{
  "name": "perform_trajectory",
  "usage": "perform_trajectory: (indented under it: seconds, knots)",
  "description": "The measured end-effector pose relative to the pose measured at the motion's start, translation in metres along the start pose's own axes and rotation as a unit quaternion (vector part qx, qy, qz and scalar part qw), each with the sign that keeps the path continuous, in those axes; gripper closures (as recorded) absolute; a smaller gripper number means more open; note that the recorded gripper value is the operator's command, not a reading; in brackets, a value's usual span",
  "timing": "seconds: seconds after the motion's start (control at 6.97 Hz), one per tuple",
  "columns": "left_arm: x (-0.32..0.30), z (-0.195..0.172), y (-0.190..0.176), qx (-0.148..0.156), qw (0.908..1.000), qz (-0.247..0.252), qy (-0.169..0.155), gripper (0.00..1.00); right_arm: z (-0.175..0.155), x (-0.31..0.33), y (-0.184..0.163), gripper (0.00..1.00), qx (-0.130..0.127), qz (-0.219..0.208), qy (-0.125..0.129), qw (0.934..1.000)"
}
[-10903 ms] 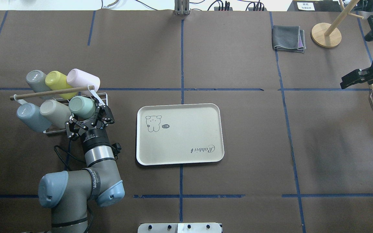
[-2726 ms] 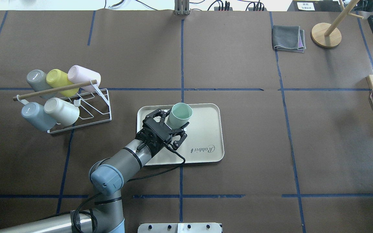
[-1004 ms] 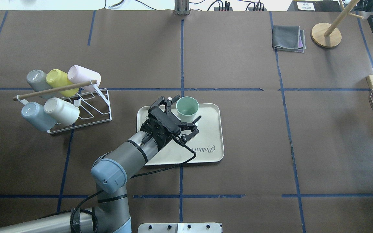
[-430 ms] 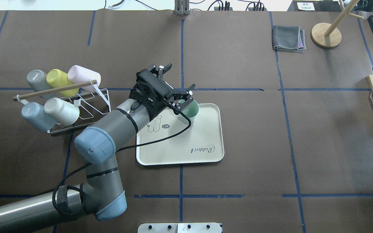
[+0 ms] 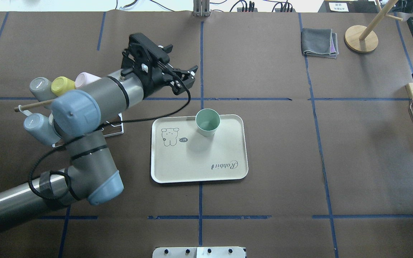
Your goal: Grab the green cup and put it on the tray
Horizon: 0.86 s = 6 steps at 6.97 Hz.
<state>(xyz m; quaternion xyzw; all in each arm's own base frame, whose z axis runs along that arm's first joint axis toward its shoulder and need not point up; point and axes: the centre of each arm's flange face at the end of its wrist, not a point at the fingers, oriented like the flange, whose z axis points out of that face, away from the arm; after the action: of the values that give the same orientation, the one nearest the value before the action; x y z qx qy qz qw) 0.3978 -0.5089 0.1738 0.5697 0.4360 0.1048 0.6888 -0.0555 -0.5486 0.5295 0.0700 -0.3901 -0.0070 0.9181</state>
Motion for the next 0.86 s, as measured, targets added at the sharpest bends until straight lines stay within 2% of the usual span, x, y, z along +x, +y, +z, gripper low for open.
perform_trajectory:
  seconds: [0.29, 0.57, 0.72, 0.86]
  knots:
    - [-0.089, -0.022, -0.024, -0.066, 0.9978, -0.011, -0.001, 0.0, 0.001, 0.001, 0.0, 0.0, 0.0, 0.001, 0.001, 1.0]
    - [-0.191, -0.067, -0.008, -0.136, 0.9898, -0.042, -0.007, 0.0, 0.002, 0.003, 0.001, 0.0, -0.002, 0.003, 0.0, 1.0]
    - [-0.245, -0.095, -0.001, -0.178, 0.9811, -0.074, -0.019, 0.0, 0.001, 0.004, 0.001, 0.0, -0.002, 0.004, 0.0, 1.0]
    - [-0.294, -0.129, 0.002, -0.216, 0.9685, -0.119, -0.034, 0.01, 0.0, 0.006, 0.001, 0.0, -0.001, 0.006, 0.0, 1.0]
